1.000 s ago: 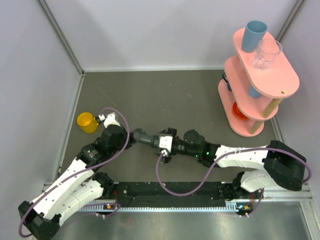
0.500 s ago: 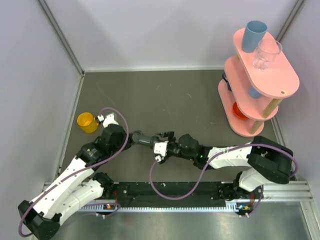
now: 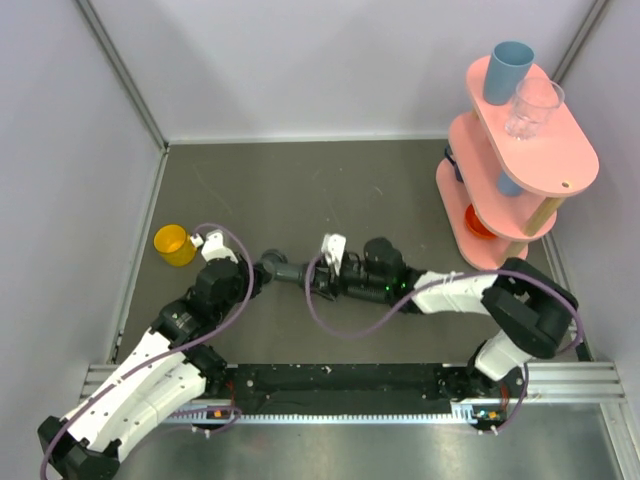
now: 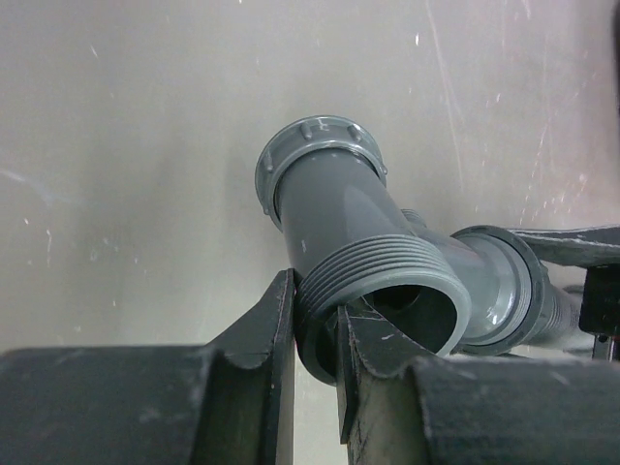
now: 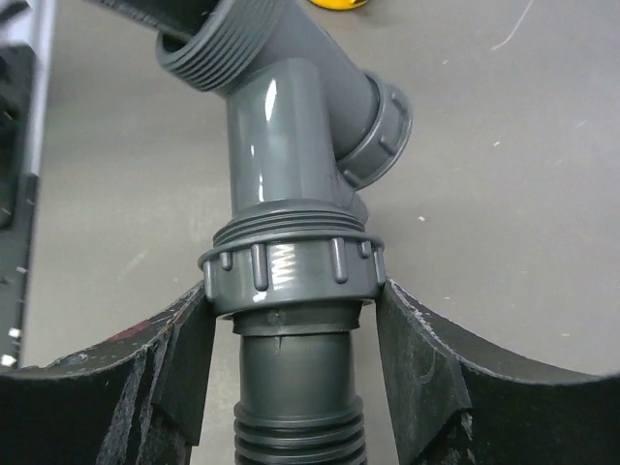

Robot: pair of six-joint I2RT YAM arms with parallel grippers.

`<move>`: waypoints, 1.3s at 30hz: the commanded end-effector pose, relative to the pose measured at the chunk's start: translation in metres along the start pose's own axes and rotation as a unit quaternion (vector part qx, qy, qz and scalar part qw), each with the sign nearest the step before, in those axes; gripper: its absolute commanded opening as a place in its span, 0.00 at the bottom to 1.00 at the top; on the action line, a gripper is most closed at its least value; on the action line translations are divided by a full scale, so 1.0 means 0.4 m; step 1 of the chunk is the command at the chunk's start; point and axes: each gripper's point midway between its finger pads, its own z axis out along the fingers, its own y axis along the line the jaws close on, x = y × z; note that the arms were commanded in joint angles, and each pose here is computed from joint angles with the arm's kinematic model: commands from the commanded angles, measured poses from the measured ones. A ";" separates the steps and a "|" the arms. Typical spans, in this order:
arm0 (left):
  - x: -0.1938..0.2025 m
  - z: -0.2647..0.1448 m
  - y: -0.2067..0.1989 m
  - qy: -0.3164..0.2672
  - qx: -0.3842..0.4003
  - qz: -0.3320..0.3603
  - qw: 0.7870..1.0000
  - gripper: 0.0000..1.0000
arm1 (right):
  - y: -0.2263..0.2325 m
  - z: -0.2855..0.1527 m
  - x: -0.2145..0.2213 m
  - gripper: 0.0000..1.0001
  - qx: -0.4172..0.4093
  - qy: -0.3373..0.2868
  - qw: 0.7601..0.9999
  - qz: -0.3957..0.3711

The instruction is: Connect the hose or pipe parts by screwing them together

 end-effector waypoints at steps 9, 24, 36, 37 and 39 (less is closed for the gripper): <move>0.012 0.022 -0.069 -0.008 0.087 0.026 0.996 0.00 | -0.184 0.047 -0.136 0.68 0.016 -0.067 0.973 0.221; 0.021 0.016 -0.064 0.005 0.082 0.028 0.996 0.00 | -0.240 0.036 -0.168 0.73 0.050 -0.103 0.966 0.230; 0.018 0.009 -0.067 0.005 0.084 0.026 0.996 0.00 | -0.261 0.029 -0.181 0.57 0.069 -0.119 0.965 0.224; 0.019 0.008 -0.066 0.006 0.083 0.026 0.996 0.00 | -0.264 0.027 -0.184 0.56 0.071 -0.122 0.965 0.220; 0.019 0.008 -0.066 0.007 0.083 0.027 0.996 0.00 | -0.268 0.023 -0.178 0.40 0.078 -0.123 0.965 0.218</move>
